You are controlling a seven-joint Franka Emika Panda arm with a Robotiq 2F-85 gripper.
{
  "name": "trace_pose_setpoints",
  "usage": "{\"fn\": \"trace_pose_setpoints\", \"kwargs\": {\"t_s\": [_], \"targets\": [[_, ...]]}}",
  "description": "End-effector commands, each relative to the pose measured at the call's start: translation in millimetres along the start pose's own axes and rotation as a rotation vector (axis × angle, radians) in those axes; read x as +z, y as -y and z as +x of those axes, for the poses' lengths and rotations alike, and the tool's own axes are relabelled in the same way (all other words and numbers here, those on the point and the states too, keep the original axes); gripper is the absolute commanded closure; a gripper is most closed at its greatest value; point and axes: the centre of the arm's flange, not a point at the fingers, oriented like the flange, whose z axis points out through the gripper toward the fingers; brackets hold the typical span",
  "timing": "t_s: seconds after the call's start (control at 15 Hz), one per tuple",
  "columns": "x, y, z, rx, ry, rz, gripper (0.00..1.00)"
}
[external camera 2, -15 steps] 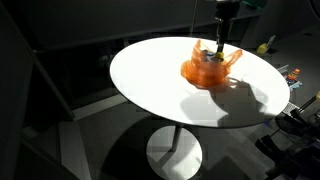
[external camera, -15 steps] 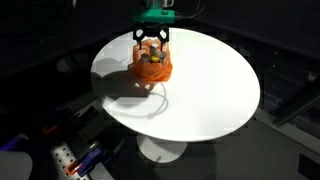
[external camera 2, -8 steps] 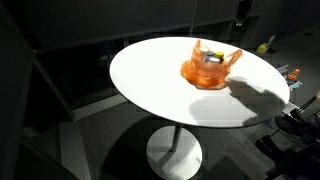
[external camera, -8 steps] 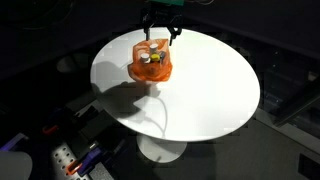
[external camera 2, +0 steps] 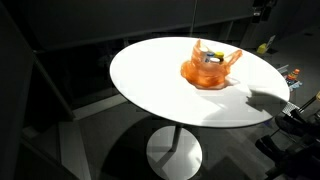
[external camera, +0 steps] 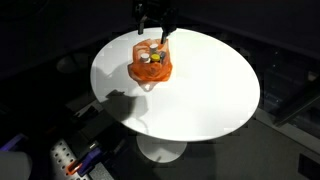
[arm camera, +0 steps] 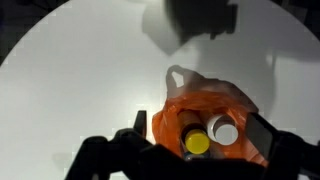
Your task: Put the white container in the orange plastic bag
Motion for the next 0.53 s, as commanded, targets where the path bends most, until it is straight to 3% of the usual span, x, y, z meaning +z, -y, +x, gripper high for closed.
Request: {"fn": "trace_pose_setpoints", "kwargs": {"t_s": [0.0,0.07,0.47], "targets": [[-5,3,-24,0.048,-0.009,0.016,0.0],[-2,1,-9,0.022,-0.001,0.002,0.0],[-1,0,-15,0.026,0.003,0.004,0.0]]}}
